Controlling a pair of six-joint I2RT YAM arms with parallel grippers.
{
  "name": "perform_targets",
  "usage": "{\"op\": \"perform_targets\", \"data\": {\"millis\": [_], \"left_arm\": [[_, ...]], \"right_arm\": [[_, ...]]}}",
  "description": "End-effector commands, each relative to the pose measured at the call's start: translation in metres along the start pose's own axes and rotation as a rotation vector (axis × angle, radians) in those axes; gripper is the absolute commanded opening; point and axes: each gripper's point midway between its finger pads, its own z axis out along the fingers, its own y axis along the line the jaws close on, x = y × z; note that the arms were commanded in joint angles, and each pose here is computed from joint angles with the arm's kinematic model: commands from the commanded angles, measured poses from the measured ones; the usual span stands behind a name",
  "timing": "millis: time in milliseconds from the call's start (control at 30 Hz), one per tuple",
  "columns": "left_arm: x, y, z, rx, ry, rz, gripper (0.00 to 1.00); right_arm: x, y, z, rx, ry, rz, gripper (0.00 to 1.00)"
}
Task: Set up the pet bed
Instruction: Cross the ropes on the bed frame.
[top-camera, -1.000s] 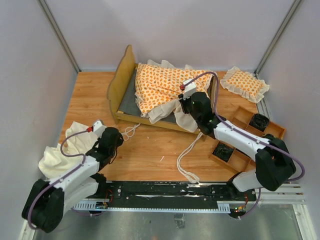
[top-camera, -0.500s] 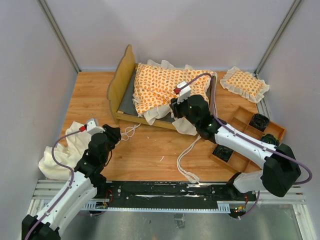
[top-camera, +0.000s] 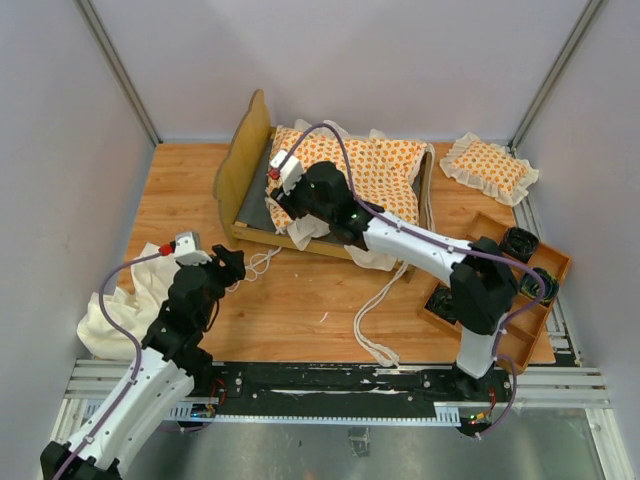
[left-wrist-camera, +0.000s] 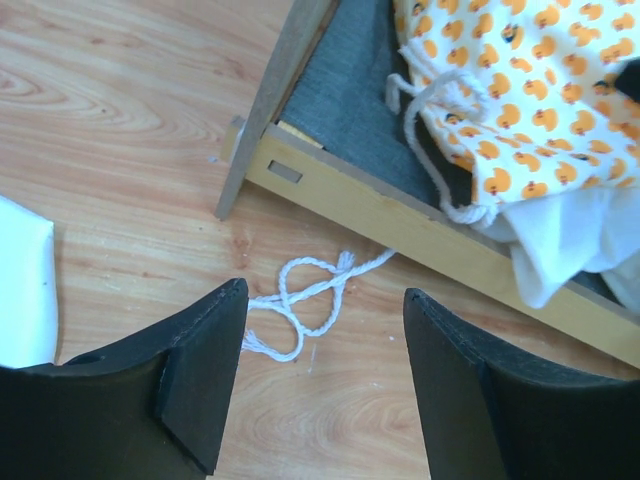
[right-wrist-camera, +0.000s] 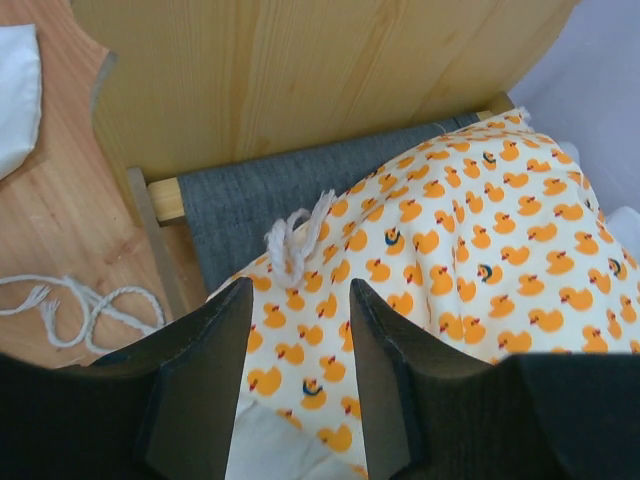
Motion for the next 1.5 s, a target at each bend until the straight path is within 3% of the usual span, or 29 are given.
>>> {"op": "perform_targets", "data": {"millis": [0, 400, 467, 500, 567, 600, 900, 1167, 1333, 1467], "left_arm": [[-0.009, -0.010, -0.008, 0.074, -0.029, -0.004, 0.67], [-0.016, -0.024, -0.013, 0.138, -0.038, -0.040, 0.64], [-0.018, -0.024, -0.013, 0.139, -0.041, -0.032, 0.63], [-0.019, -0.025, -0.013, 0.144, -0.042, -0.025, 0.63], [-0.018, -0.028, -0.013, 0.159, -0.042, -0.009, 0.61], [-0.019, -0.032, -0.013, 0.181, -0.046, -0.001, 0.60], [-0.036, -0.064, 0.003, 0.306, -0.076, 0.198, 0.57], [-0.037, -0.079, 0.038, 0.306, -0.005, 0.441, 0.57], [-0.050, -0.103, 0.044, 0.413, -0.085, 0.531, 0.59], [-0.053, -0.104, 0.059, 0.396, -0.114, 0.615, 0.61]], "right_arm": [[0.005, 0.011, 0.029, -0.058, 0.041, -0.106, 0.45], [0.041, 0.021, 0.073, -0.128, 0.155, -0.180, 0.42], [0.041, 0.020, 0.076, -0.124, 0.157, -0.188, 0.35], [0.041, 0.019, 0.077, -0.122, 0.156, -0.193, 0.27], [0.036, 0.015, 0.076, -0.103, 0.150, -0.198, 0.03], [0.031, 0.013, 0.074, -0.095, 0.139, -0.198, 0.00], [-0.023, 0.008, 0.023, -0.109, -0.035, -0.127, 0.00], [-0.022, -0.006, 0.004, -0.190, -0.100, 0.017, 0.00], [-0.022, -0.009, -0.005, -0.224, -0.129, 0.069, 0.00], [-0.023, -0.015, -0.010, -0.230, -0.144, 0.088, 0.00]]}}
